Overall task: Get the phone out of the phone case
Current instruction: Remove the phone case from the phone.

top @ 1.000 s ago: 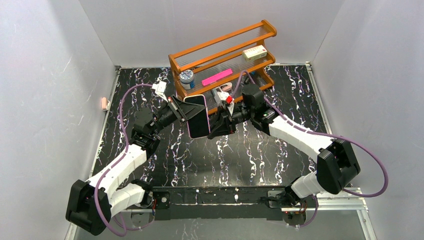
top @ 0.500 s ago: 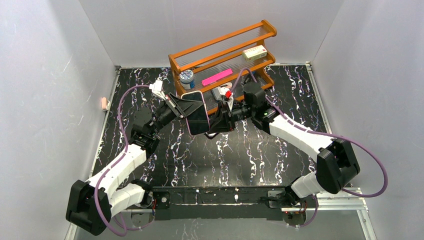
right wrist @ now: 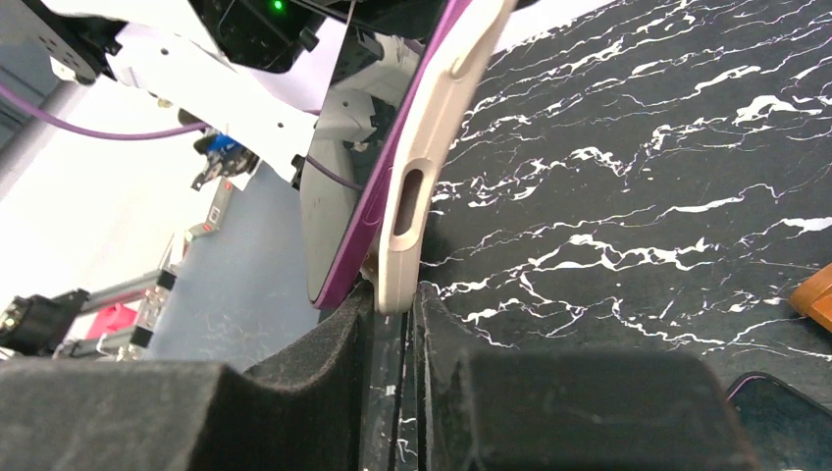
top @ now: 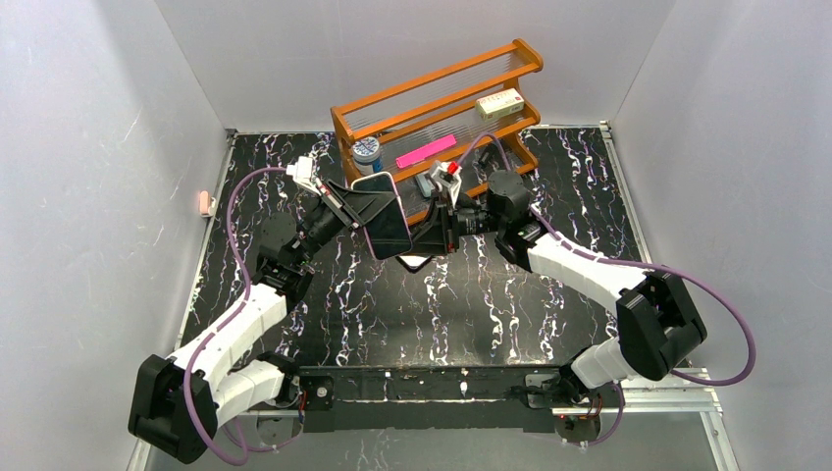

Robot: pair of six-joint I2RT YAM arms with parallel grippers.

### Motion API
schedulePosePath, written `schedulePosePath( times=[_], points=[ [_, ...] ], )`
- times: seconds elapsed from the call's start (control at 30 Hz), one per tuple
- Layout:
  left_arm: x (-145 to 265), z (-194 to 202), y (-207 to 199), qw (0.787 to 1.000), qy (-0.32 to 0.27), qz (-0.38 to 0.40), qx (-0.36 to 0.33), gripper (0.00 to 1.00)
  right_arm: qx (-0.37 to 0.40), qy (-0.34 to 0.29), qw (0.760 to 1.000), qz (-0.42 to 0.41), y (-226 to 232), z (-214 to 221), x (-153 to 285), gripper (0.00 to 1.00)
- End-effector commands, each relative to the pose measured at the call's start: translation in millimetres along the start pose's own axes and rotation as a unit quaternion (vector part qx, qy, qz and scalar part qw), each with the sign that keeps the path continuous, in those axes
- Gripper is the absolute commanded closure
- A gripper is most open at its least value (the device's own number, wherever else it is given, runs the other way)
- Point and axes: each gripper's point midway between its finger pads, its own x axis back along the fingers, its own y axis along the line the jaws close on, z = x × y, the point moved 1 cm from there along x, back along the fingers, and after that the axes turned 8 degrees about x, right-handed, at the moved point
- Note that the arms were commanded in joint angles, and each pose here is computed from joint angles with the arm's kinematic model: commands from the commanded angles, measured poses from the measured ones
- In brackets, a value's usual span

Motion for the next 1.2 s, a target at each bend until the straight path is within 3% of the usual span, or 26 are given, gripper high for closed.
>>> schedulePosePath(
  times=[0.0,0.13,0.23,0.3,0.37,0.5,0.63,0.77,0.9,1.07,1.17],
  points=[
    [7,42,-16,0.996,0.083,0.029,0.027,1.0,0.085,-0.126,0.988,0.03,8,-74,-1,0.68],
    [7,44,-12,0.996,0.083,0.025,0.027,1.0,0.078,-0.129,0.988,0.017,13,-74,-1,0.6],
    [6,44,-8,0.996,0.081,0.02,0.025,1.0,0.068,-0.133,0.989,0.017,13,-73,-1,0.59],
    [5,45,-2,0.996,0.082,0.013,0.027,1.0,0.053,-0.133,0.99,0.011,13,-68,-1,0.63],
    [3,46,5,0.996,0.084,0.004,0.03,1.0,0.045,-0.133,0.99,0.008,14,-64,0,0.73],
    [3,45,20,0.997,0.076,-0.022,0.018,0.86,0.014,-0.121,0.992,0.028,9,-48,3,0.98],
    [5,37,40,0.995,0.058,-0.083,-0.025,0.75,-0.02,-0.106,0.992,0.057,4,-27,9,0.99],
    [10,29,59,0.987,0.044,-0.139,-0.062,0.55,-0.056,-0.087,0.991,0.084,-2,-3,15,0.99],
    [19,23,78,0.976,0.034,-0.196,-0.092,0.44,-0.093,-0.073,0.987,0.108,-6,18,20,0.99],
    [32,9,90,0.955,0.02,-0.261,-0.14,0.26,-0.166,-0.038,0.965,0.199,-25,48,33,0.99],
    [39,6,94,0.942,0.02,-0.286,-0.175,0.24,-0.19,-0.04,0.951,0.241,-31,55,41,0.99]
  ],
)
